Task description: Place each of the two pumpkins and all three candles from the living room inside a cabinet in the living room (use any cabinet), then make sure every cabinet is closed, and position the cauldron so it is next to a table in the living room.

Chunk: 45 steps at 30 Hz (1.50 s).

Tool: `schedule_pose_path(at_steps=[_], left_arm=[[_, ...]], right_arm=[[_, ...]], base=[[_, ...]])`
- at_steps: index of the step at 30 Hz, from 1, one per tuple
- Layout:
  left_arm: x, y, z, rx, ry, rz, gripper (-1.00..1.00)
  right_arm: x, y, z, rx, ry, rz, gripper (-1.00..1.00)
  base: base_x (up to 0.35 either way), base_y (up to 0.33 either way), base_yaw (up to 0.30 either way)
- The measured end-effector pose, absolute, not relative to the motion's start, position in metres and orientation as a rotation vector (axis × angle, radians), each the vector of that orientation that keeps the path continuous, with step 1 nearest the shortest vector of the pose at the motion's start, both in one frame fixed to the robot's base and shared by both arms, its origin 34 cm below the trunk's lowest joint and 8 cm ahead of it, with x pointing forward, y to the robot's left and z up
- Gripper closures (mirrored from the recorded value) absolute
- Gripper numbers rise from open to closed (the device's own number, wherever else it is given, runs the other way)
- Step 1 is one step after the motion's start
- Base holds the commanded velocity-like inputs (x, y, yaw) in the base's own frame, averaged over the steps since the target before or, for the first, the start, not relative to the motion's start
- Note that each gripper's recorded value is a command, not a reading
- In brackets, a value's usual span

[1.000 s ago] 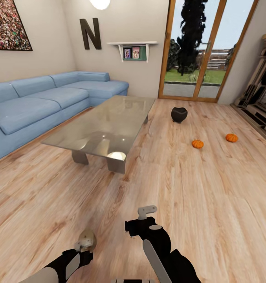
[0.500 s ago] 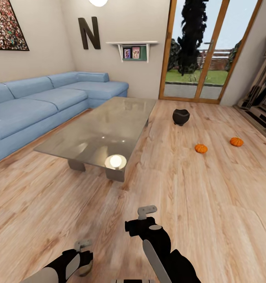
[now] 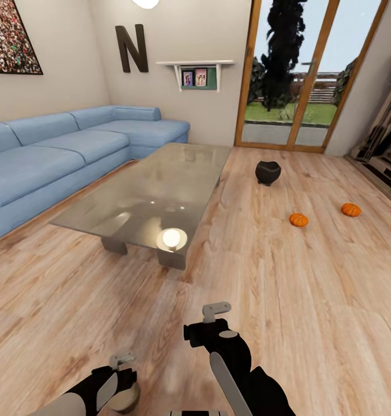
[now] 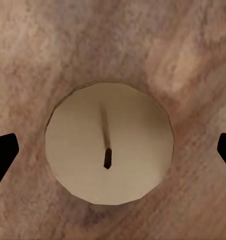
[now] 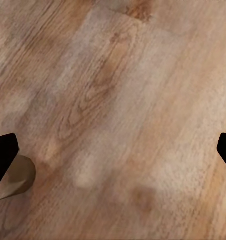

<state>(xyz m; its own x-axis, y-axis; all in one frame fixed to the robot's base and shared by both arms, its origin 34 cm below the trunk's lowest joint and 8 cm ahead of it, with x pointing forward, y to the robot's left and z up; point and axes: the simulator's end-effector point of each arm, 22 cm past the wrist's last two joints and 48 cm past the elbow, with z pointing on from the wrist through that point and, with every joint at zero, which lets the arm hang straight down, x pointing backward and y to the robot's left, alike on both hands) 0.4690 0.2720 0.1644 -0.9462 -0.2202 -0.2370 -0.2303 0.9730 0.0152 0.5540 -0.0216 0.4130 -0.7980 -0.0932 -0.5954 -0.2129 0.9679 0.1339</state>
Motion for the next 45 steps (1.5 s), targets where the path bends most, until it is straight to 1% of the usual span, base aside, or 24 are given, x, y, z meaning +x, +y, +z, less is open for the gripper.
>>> schedule_pose_path(at_steps=[13,31,41,45], left_arm=[[0.469,0.272,0.164,-0.334,2.886,0.062,-1.0],[0.454,0.272,0.145,-0.338,2.926,0.072,-1.0],[0.461,0.273,0.147,-0.338,2.895,0.071,-1.0],[0.463,0.273,0.147,-0.338,2.891,0.069,-1.0]], right_arm=[[0.554,-0.022,0.413,-0.214,2.495,0.258,-1.0],[0.549,-0.022,0.389,-0.209,2.542,0.266,-1.0],[0.551,-0.023,0.391,-0.207,2.537,0.265,-1.0],[0.541,-0.018,0.409,-0.18,2.5,0.313,-1.0]], base=[[0.053,0.009,0.0],[0.002,0.0,0.0],[0.0,0.0,0.0],[0.0,0.0,0.0]])
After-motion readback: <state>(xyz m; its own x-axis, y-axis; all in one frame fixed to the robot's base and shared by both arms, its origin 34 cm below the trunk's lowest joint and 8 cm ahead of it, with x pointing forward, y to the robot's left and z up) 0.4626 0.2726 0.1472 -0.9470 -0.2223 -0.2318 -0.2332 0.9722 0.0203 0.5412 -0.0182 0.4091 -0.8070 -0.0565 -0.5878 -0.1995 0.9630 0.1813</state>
